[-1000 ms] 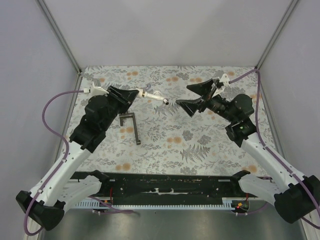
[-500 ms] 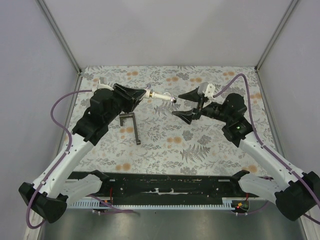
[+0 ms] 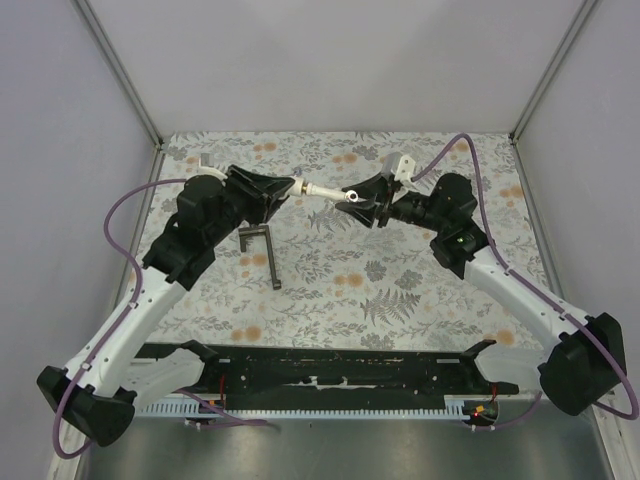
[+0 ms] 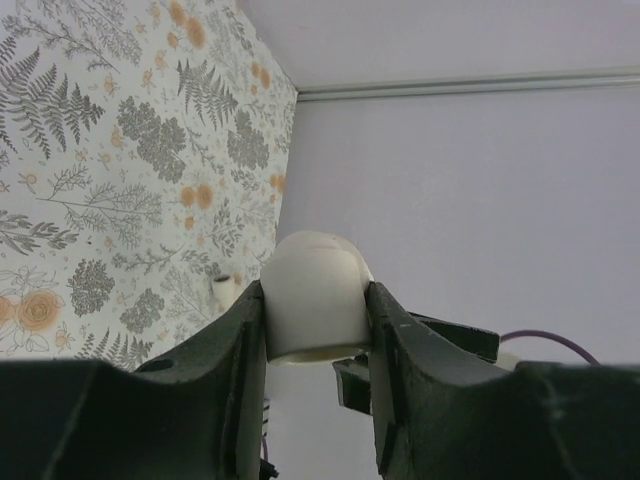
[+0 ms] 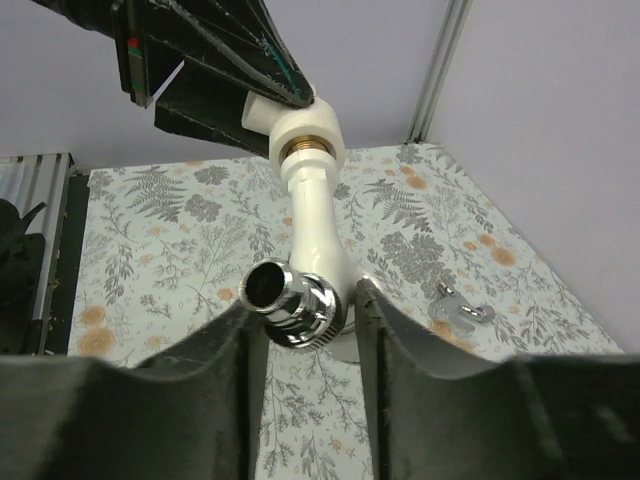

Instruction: Install the water faucets

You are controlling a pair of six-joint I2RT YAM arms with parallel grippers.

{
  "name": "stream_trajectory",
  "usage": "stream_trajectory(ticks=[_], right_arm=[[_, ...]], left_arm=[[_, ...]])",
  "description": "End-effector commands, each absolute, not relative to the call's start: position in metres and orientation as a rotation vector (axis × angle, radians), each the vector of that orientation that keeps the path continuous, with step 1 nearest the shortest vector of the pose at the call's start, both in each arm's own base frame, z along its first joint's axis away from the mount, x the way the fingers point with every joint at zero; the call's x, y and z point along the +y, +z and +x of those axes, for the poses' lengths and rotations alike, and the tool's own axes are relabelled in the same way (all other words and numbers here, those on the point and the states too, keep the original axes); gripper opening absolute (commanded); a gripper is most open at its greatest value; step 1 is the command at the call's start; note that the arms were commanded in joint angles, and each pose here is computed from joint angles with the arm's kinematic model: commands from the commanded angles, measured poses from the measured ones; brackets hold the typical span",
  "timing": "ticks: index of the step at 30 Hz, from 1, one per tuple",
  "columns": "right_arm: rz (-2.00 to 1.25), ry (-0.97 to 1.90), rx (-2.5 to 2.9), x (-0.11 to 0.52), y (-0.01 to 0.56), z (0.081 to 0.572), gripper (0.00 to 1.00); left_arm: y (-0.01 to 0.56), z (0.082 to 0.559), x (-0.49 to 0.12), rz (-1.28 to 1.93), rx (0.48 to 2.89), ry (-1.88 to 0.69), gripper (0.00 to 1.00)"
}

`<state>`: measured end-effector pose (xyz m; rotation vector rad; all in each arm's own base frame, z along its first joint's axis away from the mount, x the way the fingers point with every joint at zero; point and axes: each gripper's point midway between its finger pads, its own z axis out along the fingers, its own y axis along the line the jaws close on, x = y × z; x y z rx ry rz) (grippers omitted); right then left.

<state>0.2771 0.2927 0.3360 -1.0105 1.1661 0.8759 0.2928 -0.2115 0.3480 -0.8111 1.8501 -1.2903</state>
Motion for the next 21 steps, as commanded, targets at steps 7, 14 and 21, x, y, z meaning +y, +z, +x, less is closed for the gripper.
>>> stream_trajectory(ticks=[7, 14, 21], right_arm=[[-0.841, 1.213, 1.193, 0.31, 0.366, 0.263, 0.0], [-0.42, 1.582, 1.415, 0.317, 0.362, 0.276, 0.0], [-0.08, 1.786, 1.542, 0.32, 0.347, 0.293, 0.0]], left_arm=[[0.416, 0.282, -0.221, -0.552, 1.572, -1.5, 0.02], [0.425, 0.273, -0.205, -0.323, 1.343, -1.386, 0.02], [0.436, 0.247, -0.209, -0.039, 1.155, -1.355, 0.02]])
